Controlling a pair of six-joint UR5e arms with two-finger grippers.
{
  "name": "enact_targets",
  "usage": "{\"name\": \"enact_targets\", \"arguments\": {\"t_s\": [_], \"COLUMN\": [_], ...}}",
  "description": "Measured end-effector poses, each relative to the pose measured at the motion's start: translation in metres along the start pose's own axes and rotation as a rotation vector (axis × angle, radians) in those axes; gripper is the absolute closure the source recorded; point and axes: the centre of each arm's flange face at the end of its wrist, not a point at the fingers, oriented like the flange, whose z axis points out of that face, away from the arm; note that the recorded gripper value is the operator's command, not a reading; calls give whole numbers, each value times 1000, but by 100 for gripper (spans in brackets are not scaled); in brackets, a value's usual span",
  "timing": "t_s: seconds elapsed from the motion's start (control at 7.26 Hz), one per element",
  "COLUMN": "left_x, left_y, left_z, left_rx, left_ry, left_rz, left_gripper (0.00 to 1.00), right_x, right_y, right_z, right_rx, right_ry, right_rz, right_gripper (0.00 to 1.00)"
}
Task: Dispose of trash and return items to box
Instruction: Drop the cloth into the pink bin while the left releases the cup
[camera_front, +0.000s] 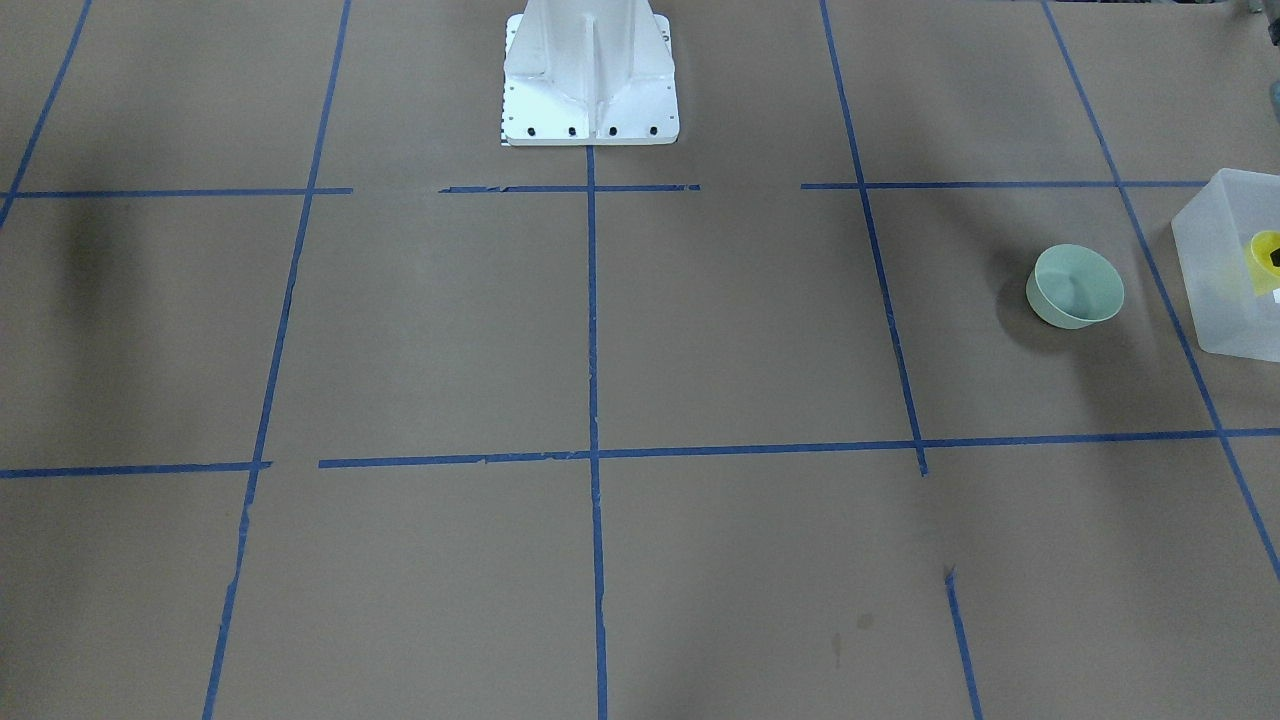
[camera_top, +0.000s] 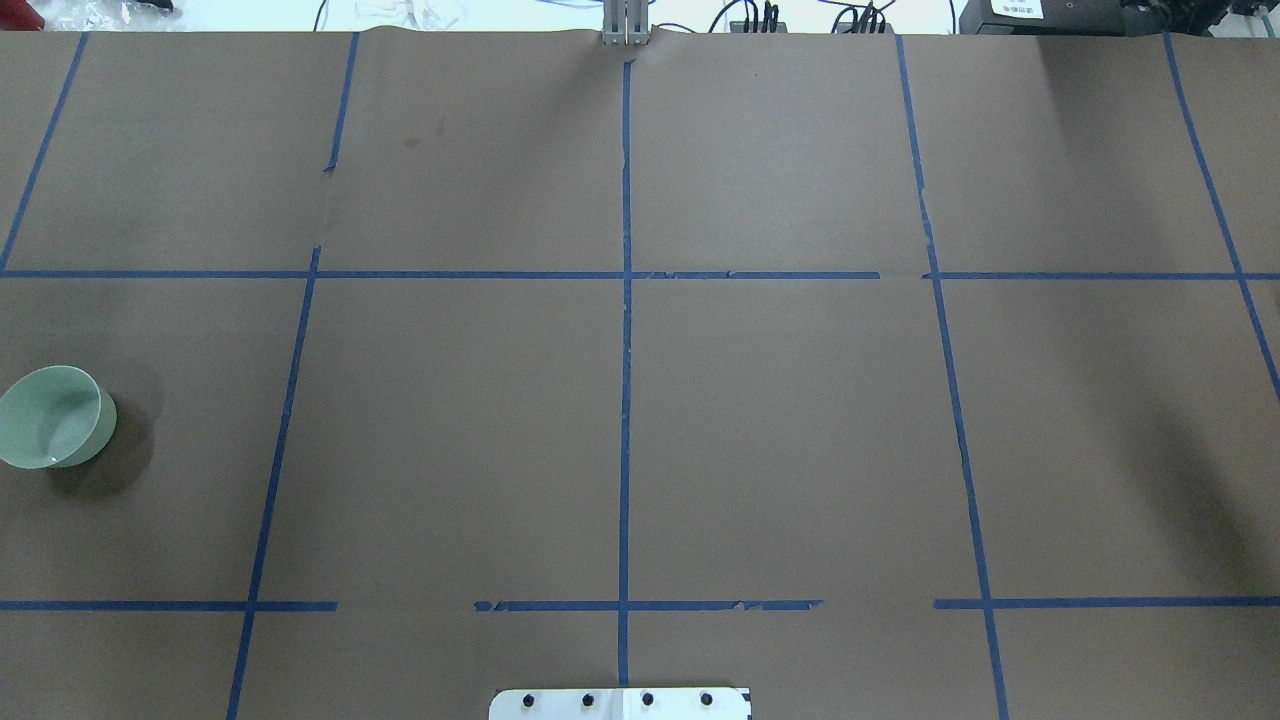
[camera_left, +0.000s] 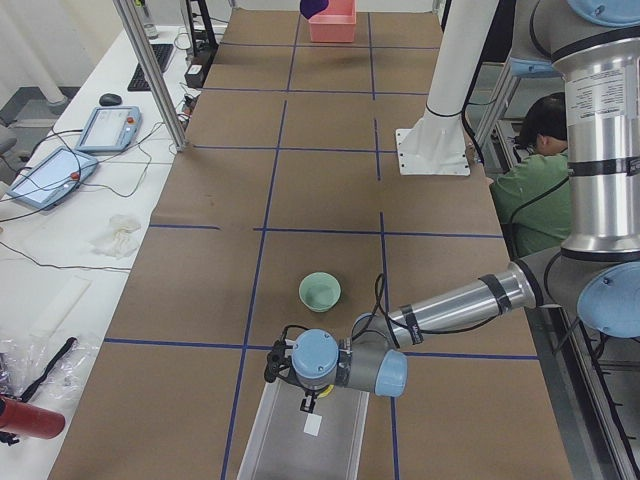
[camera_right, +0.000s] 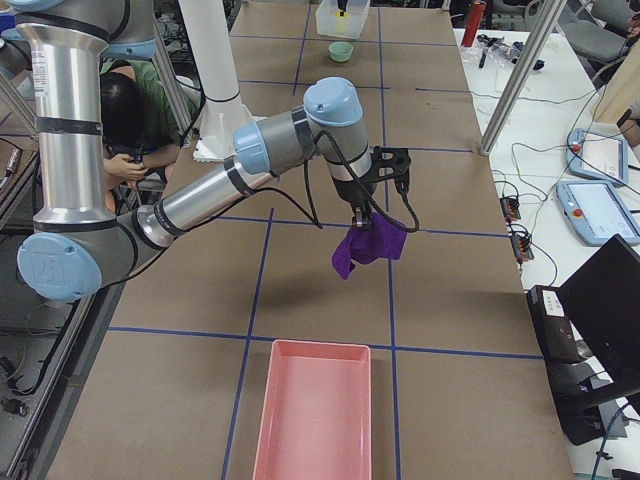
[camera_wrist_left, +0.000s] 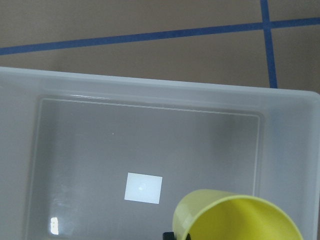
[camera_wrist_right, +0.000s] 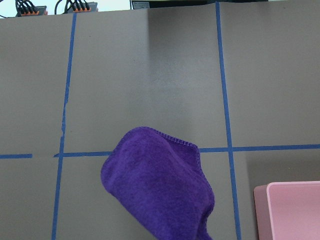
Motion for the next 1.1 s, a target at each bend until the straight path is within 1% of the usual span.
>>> {"name": "enact_targets", "arguments": {"t_s": [0.28, 0.55, 0.83, 0.96, 1.1], "left_x": [17, 56, 90, 98, 104], "left_y": [-17, -47, -67, -73, -81], "left_z": [-16, -54, -96, -110, -120], "left_rx": [33, 67, 94, 112, 126], "left_ry": [-5, -10, -17, -22, -25], "left_rz": [40, 77, 85, 85, 85], "left_gripper": [0, 0, 0, 0, 0], "right_x": [14, 35, 72, 102, 131], "right_y": [1, 4, 3, 2, 1], "right_z": [-9, -18, -20, -12, 3], "right_rx": [4, -2, -19, -46, -88], "right_ry": [11, 31, 62, 96, 127], "right_rz": [-6, -28, -75, -116, -159], "right_gripper": [100, 100, 100, 100, 100]}}
